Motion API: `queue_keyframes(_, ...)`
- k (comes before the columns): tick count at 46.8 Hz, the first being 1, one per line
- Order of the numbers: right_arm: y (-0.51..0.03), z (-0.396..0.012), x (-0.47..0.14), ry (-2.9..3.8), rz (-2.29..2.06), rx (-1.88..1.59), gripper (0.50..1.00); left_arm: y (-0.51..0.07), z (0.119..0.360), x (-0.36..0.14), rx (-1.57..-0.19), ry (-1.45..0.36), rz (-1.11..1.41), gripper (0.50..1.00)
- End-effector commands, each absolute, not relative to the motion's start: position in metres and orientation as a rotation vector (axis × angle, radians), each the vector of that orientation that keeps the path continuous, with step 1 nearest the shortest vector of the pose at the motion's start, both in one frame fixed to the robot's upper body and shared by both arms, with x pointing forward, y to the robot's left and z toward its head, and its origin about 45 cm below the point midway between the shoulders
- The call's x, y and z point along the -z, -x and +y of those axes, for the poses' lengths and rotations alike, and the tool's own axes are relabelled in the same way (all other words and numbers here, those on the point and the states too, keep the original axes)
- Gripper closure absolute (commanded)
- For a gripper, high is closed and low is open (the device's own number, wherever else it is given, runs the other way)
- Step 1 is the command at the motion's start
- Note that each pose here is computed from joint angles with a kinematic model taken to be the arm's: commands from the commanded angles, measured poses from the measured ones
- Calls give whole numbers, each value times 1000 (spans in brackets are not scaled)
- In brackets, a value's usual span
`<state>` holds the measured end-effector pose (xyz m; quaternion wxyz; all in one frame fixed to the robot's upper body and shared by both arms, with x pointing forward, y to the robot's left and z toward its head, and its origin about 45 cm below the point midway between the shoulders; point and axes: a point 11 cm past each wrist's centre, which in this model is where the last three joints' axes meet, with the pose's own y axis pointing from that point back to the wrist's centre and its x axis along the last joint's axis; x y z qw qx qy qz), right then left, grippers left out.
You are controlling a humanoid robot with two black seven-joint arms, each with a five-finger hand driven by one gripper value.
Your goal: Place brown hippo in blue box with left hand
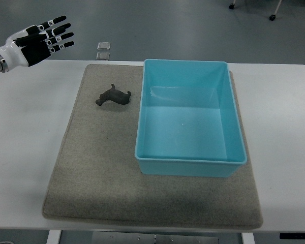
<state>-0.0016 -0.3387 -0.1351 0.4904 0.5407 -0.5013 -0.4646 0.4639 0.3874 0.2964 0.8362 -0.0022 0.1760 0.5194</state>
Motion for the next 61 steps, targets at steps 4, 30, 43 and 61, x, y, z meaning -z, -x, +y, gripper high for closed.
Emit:
queue_keyframes(4,2,-339,135,-1313,-1218,1128,564,-468,386,-308,-1080,-101,256,500)
queue_keyframes(30,2,-339,135,-1313,-1218,1128,564,-465,337,-311,-822,-529,-330,501)
queue_keyframes(43,2,-339,135,-1313,-1218,1128,564,-463,330,-298,-720,-773,-581,501)
queue_keyframes(61,2,-339,135,-1313,-1218,1128,564,-461,296,-266,-563,-926,-886,504)
